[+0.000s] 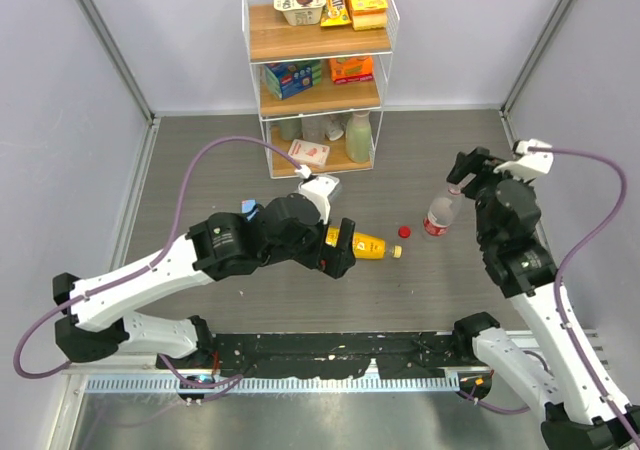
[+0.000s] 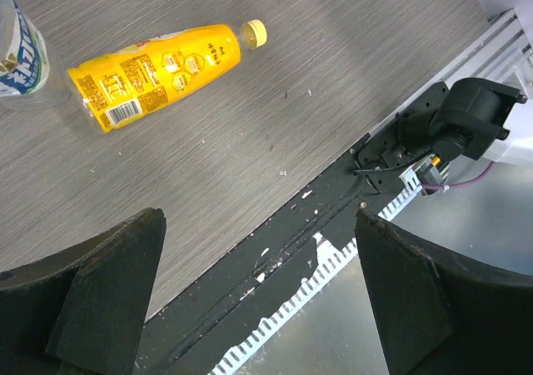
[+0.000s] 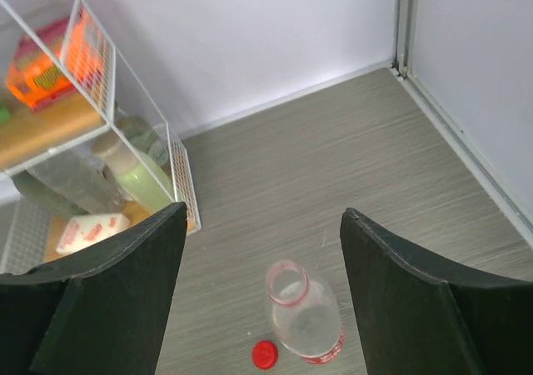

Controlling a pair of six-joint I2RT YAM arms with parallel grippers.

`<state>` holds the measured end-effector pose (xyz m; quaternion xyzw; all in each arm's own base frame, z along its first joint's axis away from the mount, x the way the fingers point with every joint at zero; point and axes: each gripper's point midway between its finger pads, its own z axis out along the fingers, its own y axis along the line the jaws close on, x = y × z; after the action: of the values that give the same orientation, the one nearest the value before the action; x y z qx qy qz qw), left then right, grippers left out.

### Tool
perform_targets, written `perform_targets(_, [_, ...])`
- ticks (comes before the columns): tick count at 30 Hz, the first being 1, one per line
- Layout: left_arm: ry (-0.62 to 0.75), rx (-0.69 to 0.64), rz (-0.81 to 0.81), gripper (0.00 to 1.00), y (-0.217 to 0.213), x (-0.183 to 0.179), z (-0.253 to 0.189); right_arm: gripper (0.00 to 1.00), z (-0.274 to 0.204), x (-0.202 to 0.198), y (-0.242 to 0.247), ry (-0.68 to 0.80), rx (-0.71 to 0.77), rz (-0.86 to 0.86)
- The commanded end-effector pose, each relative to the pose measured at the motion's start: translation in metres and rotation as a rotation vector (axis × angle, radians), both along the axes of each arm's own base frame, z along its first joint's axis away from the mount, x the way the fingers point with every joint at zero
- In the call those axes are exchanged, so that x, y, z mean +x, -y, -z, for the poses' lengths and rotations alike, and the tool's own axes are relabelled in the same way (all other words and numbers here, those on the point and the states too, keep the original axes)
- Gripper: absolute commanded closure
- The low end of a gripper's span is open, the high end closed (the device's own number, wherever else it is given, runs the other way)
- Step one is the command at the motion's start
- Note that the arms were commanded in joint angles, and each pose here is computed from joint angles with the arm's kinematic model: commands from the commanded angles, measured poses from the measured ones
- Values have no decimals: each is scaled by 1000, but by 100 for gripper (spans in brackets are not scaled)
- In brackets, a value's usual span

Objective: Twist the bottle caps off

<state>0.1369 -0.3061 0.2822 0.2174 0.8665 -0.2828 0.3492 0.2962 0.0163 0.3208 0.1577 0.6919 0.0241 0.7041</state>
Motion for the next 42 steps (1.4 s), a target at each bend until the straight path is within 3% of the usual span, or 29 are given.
perform_targets(1, [19,-18,21,1,11,4,-15,21,-31,-22,12,-113,87,74])
perform_targets(4, [-7,-13,24,0,20,9,-13,21,-42,-21,1,-172,94,21])
perform_targets(6, [-49,-18,25,1,27,13,-10,21,-62,-23,-27,-193,108,-145])
perform_targets(11, [-114,-68,33,0,40,23,-21,10,-121,-41,-68,-74,161,-409])
perform_targets(14, [-162,-137,26,0,44,32,-32,10,-148,-54,-62,64,285,-386])
perform_targets(17, [-181,-220,11,0,46,45,-48,8,-140,-55,-60,61,305,-372])
perform_targets(23, [-211,-303,-43,0,25,64,-65,6,-125,-44,-80,-25,371,-436])
perform_targets(28, [-248,-325,-117,0,-8,74,-52,2,-77,-41,-103,-367,350,-489])
perform_targets(31, [-248,-323,-176,0,-34,77,-47,2,-66,-41,-120,-499,319,-577])
perform_targets(34, [-257,-325,-239,0,-61,82,-41,2,-73,-41,-129,-517,362,-611])
perform_targets(36, [-266,-340,-279,1,-77,84,-38,2,-82,-47,-144,-488,226,-793])
perform_targets(42, [-242,-332,-293,0,-102,88,-37,2,-70,-33,-117,-527,292,-559])
